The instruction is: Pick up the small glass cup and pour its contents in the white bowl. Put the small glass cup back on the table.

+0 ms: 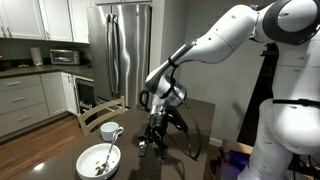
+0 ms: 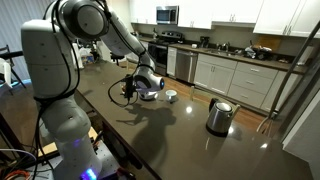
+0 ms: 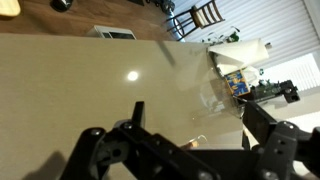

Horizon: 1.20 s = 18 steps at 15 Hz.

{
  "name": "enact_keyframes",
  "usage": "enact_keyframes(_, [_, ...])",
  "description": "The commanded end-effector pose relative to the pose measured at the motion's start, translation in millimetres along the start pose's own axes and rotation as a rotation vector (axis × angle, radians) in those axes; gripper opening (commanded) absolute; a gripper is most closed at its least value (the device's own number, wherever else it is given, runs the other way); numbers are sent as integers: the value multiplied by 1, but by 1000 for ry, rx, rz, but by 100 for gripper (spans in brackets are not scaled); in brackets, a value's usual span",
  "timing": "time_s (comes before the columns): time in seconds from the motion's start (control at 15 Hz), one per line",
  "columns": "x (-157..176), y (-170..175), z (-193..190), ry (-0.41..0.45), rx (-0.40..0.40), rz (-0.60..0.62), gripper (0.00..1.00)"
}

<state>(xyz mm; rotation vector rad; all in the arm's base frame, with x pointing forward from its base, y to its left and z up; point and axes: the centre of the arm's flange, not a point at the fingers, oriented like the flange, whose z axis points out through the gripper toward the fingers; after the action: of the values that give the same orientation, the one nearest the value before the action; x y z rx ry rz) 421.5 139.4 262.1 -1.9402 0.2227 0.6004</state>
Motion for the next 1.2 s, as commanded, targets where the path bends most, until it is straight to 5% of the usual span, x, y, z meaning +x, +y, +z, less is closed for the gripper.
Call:
enact_keyframes(0.0, [6,6,4,79,67,166,100])
enact_keyframes(0.27, [-3,12,15,126,135,356,100])
enact_keyframes(0.53, [-25,8,51,82,195,572,100])
enact_keyframes(0.6, [-4,20,36,77,174,480,100])
enact_keyframes(0.87, [-4,20,40,71,173,491,100])
enact_keyframes(1.13, [16,30,58,24,258,553,100])
